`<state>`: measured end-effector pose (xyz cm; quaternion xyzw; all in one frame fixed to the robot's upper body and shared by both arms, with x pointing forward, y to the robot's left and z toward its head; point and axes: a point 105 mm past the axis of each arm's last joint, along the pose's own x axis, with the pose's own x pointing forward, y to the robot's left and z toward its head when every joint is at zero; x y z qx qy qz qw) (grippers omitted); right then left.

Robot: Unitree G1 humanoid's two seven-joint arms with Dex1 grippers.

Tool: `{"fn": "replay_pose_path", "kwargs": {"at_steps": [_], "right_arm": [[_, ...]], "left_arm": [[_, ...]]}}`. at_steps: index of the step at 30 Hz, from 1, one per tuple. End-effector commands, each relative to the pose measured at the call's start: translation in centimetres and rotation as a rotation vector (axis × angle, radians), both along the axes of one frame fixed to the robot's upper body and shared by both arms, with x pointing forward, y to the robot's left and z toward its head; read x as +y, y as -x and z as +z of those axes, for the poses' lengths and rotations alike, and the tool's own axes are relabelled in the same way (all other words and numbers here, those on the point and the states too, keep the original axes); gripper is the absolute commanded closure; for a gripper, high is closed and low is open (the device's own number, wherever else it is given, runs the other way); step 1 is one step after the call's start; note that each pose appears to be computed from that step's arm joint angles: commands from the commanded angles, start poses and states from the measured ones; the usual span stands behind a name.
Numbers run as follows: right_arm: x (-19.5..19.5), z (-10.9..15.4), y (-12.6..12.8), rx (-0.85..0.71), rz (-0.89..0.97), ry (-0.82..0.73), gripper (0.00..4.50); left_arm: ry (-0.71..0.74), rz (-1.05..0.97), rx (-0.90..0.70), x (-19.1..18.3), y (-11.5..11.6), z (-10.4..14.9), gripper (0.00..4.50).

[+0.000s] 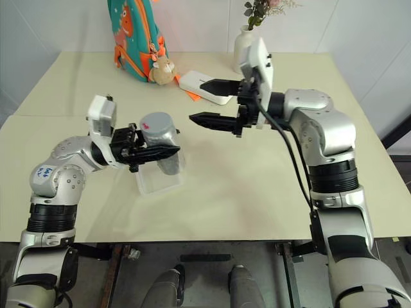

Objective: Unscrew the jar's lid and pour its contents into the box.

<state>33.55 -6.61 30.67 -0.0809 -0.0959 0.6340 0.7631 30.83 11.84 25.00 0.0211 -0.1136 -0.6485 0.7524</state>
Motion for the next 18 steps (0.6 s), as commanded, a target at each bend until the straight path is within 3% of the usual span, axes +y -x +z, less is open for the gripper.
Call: {"fn": "replay_pose_path", "kwargs": {"at_steps": [1, 8, 18], "right_arm": [[0.4, 1.1, 1.9, -0.007, 0.092, -0.037, 0.01], [4.2, 1.7, 4.3, -0.002, 0.196, -0.091, 0.01], [9.2, -0.3, 4.4, -0.060, 0.171, -0.039, 0.01]], "left_arm": [[-0.008, 0.009, -0.083, 0.3, 0.3, 0.8, 2.49], [-0.053, 0.017, -0.117, -0.2, -0.2, 0.1, 2.49], [-0.055, 0.000, -0.091, -0.7, -0.2, -0.3, 2.49]]}}
